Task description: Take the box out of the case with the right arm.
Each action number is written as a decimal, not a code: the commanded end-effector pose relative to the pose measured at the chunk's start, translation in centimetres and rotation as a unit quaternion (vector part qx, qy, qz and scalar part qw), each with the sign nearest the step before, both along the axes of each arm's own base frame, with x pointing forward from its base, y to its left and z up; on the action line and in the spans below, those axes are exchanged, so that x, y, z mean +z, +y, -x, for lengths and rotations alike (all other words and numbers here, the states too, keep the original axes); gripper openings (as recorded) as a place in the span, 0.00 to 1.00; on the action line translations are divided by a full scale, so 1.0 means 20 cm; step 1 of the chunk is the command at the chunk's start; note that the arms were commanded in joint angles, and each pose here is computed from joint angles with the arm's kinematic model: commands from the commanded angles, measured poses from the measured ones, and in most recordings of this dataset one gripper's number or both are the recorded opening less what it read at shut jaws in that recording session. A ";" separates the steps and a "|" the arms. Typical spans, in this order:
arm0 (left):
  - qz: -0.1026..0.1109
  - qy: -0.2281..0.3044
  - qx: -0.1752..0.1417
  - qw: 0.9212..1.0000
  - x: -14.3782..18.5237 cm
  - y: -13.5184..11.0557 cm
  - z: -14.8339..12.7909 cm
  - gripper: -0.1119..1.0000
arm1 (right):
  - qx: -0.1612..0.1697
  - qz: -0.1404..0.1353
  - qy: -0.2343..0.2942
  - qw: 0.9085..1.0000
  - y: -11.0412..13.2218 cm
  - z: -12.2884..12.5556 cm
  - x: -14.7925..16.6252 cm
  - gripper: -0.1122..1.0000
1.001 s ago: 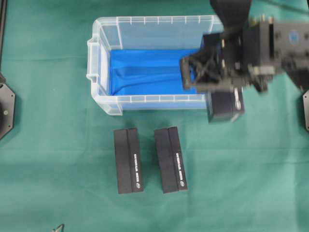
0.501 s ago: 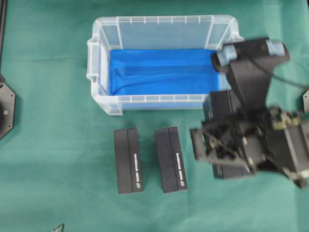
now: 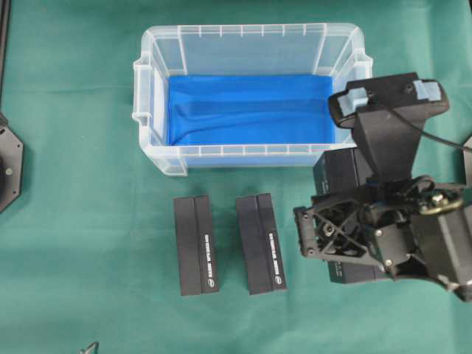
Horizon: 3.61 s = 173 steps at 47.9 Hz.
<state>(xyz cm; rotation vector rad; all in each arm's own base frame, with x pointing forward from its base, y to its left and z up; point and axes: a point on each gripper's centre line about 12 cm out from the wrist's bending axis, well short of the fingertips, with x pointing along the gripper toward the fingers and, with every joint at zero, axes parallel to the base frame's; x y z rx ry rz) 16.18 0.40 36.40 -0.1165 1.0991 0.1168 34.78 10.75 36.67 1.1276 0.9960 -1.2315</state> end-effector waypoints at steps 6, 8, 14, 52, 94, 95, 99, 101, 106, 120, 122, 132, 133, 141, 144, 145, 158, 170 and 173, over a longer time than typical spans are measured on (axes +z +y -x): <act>-0.001 -0.006 0.001 1.000 0.01 0.00 -0.01 0.12 | 0.012 -0.019 -0.011 1.000 0.03 -0.02 -0.10 0.68; -0.001 -0.006 0.000 1.000 0.01 0.00 -0.01 0.12 | 0.011 -0.023 -0.011 1.000 0.03 -0.02 -0.14 0.68; -0.001 -0.007 0.001 1.000 0.02 0.00 -0.01 0.12 | -0.001 -0.036 -0.010 0.999 0.05 -0.03 -0.32 0.68; -0.001 -0.005 0.001 1.000 0.01 0.00 -0.01 0.12 | -0.012 -0.052 -0.018 0.998 0.04 -0.03 -0.82 0.68; -0.001 -0.006 0.002 1.000 0.01 0.00 -0.01 0.12 | -0.019 -0.069 -0.015 0.997 0.06 -0.03 -0.81 0.91; -0.001 -0.006 0.002 1.000 0.01 0.00 -0.01 0.12 | -0.020 -0.069 -0.016 0.997 0.06 -0.03 -0.80 0.91; -0.001 -0.006 0.002 1.000 0.01 0.00 -0.01 0.12 | -0.020 -0.073 -0.025 0.997 0.06 -0.04 -0.77 0.91; -0.001 -0.006 0.002 1.000 0.01 0.00 -0.01 0.12 | -0.020 -0.074 -0.029 0.997 0.05 -0.04 -0.74 0.91; -0.001 -0.006 0.002 1.000 0.01 0.00 -0.01 0.12 | -0.024 -0.074 -0.034 0.996 0.04 -0.04 -0.66 0.91; -0.001 -0.006 0.002 1.000 0.01 0.00 -0.01 0.12 | -0.036 -0.037 -0.015 0.999 -0.03 0.03 -0.29 0.91; -0.001 -0.006 0.002 1.000 0.01 0.00 -0.01 0.12 | -0.040 -0.030 -0.012 0.999 -0.04 0.04 -0.24 0.91; -0.001 -0.006 0.002 1.000 0.01 0.00 -0.01 0.12 | -0.031 -0.018 -0.002 0.999 -0.06 0.06 -0.09 0.90; -0.001 -0.007 0.002 1.000 0.02 0.00 -0.01 0.12 | -0.030 -0.018 -0.001 0.999 -0.06 0.06 -0.09 0.90; -0.001 -0.006 0.002 1.000 0.01 0.00 -0.01 0.12 | -0.032 -0.017 -0.001 0.999 -0.08 0.06 -0.09 0.90; -0.002 -0.006 0.001 1.000 0.01 0.00 -0.01 0.12 | -0.033 -0.017 -0.001 0.999 -0.08 0.06 -0.09 0.90; -0.001 -0.006 0.002 1.000 0.01 0.00 -0.01 0.12 | -0.033 -0.017 0.000 0.999 -0.08 0.06 -0.09 0.90; -0.001 -0.006 0.002 1.000 0.01 0.00 -0.01 0.12 | -0.030 -0.018 0.004 0.999 -0.10 0.12 -0.10 0.90; -0.001 -0.005 0.002 1.000 0.01 0.00 -0.01 0.12 | -0.041 -0.029 -0.006 0.999 -0.14 0.29 -0.13 0.90; -0.001 -0.005 0.002 1.000 0.01 0.00 -0.01 0.12 | -0.047 -0.030 -0.005 0.998 -0.15 0.35 -0.14 0.90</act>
